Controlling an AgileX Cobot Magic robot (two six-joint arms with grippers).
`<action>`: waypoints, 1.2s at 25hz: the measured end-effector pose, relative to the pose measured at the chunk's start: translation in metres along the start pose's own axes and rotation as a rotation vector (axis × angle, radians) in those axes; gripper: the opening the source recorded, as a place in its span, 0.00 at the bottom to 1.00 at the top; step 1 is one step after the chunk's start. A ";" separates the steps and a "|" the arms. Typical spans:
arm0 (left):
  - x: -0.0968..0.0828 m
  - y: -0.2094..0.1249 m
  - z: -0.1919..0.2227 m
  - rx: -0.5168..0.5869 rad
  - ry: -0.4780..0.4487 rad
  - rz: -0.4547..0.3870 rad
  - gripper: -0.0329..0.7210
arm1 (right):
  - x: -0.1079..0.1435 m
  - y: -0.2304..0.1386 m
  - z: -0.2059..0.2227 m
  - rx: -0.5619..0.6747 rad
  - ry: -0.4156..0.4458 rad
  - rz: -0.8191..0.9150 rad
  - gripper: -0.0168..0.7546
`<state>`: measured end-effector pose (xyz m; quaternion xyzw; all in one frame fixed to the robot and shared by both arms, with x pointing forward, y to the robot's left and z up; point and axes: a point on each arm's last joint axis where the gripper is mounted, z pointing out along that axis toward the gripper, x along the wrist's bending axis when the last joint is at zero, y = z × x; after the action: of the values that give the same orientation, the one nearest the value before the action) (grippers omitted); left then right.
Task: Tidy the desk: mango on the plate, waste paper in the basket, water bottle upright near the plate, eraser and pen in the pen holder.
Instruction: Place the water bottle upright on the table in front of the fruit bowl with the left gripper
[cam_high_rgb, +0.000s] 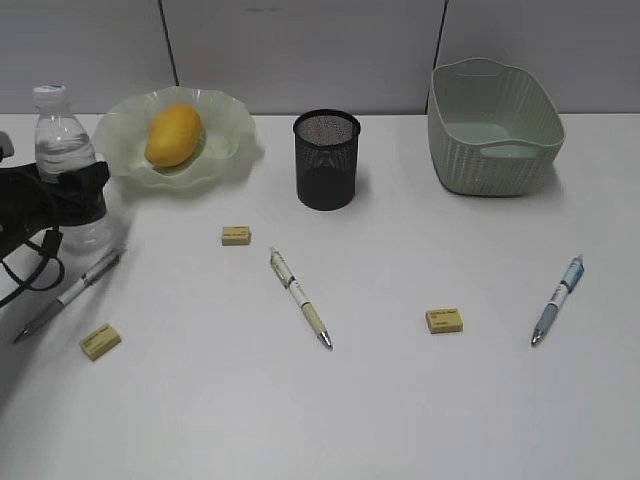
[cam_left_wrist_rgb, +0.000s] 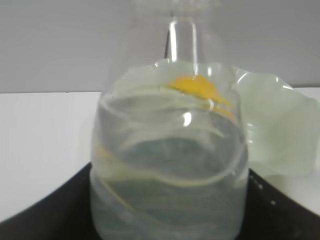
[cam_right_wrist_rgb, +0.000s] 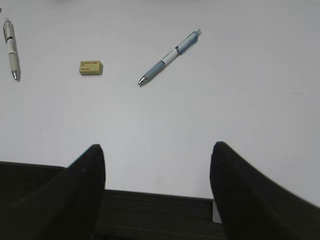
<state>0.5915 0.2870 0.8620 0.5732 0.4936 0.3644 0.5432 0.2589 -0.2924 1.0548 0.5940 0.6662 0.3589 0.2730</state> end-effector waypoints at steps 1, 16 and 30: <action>0.000 0.000 0.000 0.002 -0.002 0.001 0.79 | 0.000 0.000 0.000 0.000 0.000 0.000 0.70; -0.003 -0.015 -0.018 0.060 0.021 -0.029 0.86 | 0.000 0.000 0.000 0.000 0.000 0.000 0.70; -0.017 -0.006 -0.066 0.117 0.037 -0.047 0.90 | 0.000 0.000 0.000 0.000 0.000 0.001 0.70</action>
<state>0.5235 0.2870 0.8673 0.5852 0.5375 0.3326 0.5080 0.2589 -0.2924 1.0548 0.5943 0.6659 0.3590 0.2729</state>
